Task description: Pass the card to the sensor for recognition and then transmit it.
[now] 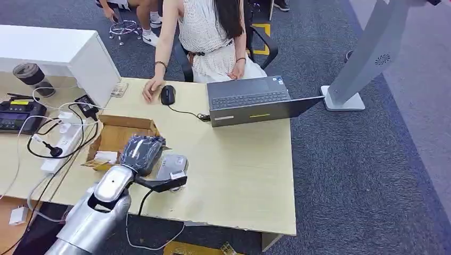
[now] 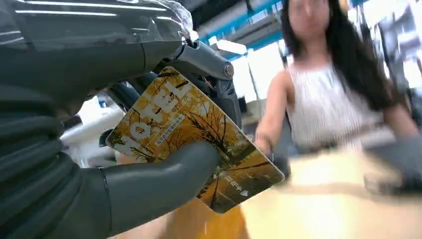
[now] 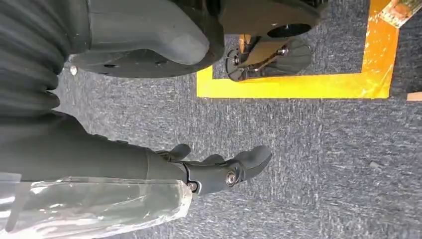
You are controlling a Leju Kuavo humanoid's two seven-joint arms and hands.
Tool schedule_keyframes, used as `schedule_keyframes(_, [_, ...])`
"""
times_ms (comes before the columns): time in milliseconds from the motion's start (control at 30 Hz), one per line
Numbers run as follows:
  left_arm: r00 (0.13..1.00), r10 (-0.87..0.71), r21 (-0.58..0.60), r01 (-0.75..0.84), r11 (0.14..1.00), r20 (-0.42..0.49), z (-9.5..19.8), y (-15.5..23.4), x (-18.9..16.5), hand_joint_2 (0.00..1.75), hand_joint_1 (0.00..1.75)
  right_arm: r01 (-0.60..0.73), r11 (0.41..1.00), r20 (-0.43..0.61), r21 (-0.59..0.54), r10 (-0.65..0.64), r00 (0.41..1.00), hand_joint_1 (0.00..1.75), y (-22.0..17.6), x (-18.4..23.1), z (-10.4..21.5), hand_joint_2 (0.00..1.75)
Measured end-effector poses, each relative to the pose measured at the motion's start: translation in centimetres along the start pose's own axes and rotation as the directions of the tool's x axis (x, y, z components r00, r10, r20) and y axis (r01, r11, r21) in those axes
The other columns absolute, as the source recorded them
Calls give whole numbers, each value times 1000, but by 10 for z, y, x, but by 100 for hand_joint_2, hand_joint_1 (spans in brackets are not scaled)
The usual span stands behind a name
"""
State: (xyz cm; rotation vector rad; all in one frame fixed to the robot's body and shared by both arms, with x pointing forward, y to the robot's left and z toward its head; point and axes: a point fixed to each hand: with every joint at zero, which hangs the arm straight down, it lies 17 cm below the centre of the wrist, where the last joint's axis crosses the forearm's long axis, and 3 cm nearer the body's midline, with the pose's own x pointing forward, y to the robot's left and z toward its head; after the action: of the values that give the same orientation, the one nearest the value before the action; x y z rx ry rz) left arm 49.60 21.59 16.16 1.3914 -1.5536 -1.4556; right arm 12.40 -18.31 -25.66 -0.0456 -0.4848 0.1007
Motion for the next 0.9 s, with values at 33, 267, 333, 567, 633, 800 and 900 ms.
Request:
schedule_keyframes(33, [1000, -12, 45, 12, 999, -6, -7, 14, -5, 175, 175, -5, 1000, 1, 2, 5, 1000, 0, 0, 0, 0, 175])
schedule_keyframes(267, [993, -106, 184, 112, 976, -46, -46, 78, -43, 175, 175, -14, 1000, 4, 19, 14, 1000, 0, 4, 1, 0, 175])
schedule_keyframes(333, [988, -135, 198, 147, 969, -70, -60, 91, -57, 175, 175, -21, 999, 6, 24, 21, 1000, 0, 4, 2, 0, 175])
schedule_keyframes(567, [976, -181, 178, 202, 963, -124, -92, 106, -95, 175, 175, -27, 999, 7, 26, 27, 1000, 0, 5, 2, 0, 175])
schedule_keyframes(633, [975, -181, 167, 201, 965, -127, -93, 103, -98, 175, 175, -27, 999, 7, 26, 26, 1000, 0, 5, 2, 0, 175])
schedule_keyframes(800, [977, -172, 151, 191, 970, -125, -92, 95, -100, 175, 0, -24, 999, 6, 25, 24, 1000, 0, 5, 2, 0, 175])
schedule_keyframes(900, [980, -154, 127, 170, 977, -127, -93, 90, -100, 175, 0, -21, 1000, 5, 23, 21, 1000, 0, 4, 2, 0, 175])
